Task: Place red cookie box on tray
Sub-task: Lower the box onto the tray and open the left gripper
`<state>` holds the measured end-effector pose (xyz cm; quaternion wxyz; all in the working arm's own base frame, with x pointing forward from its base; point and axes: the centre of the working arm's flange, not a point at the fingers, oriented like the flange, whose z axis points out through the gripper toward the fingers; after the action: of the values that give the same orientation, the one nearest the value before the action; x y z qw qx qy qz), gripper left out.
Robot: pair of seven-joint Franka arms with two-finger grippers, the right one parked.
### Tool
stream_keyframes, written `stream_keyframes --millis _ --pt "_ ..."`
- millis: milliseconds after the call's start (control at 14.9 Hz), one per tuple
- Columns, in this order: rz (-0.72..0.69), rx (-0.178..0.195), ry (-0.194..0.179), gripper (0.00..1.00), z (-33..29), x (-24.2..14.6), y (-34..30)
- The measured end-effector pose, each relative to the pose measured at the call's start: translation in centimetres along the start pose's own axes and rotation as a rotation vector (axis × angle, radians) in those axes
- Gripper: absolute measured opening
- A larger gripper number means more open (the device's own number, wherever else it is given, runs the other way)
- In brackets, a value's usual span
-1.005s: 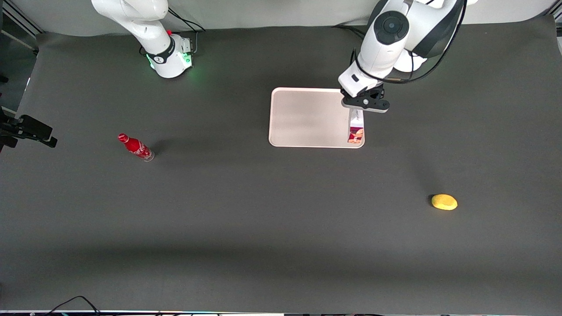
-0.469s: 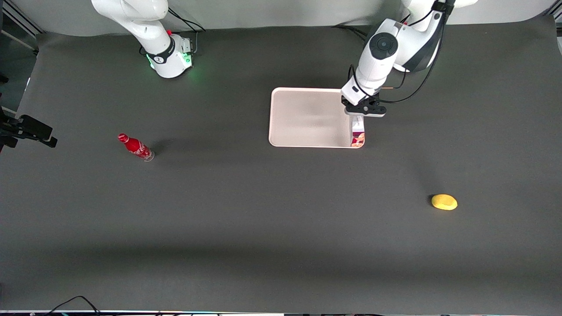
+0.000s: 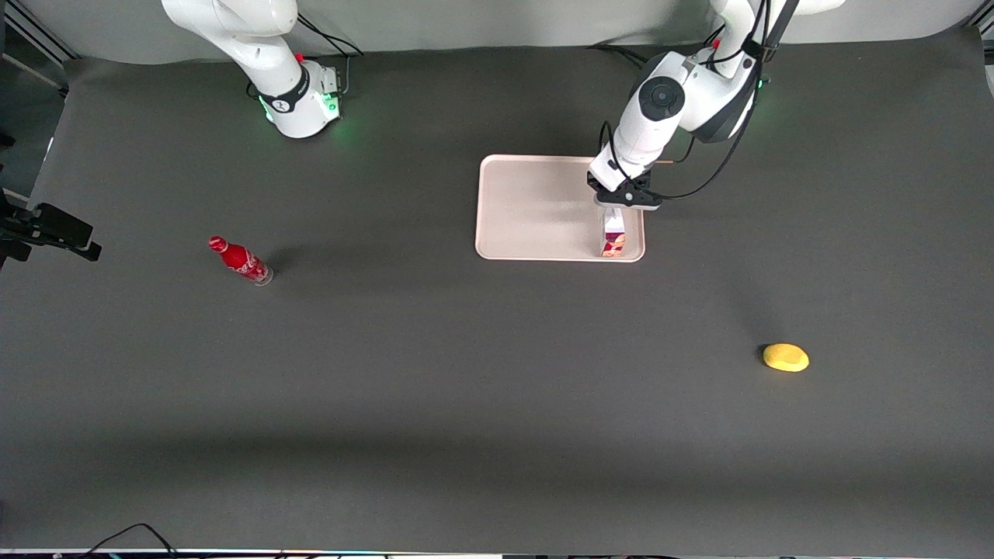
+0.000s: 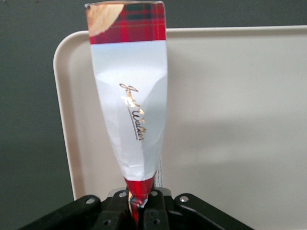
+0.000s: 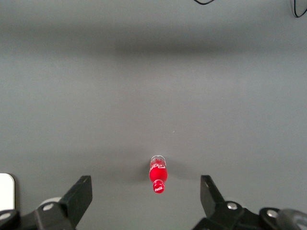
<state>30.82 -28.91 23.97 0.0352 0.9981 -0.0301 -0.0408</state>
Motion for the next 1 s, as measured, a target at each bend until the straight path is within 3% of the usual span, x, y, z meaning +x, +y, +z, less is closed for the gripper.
stream_keyframes --millis 268,1005 --pt "0.000 0.007 -0.005 0.07 0.5 -0.5 -0.3" --pt "-0.003 -0.011 0.027 0.07 1.4 -1.1 -1.0"
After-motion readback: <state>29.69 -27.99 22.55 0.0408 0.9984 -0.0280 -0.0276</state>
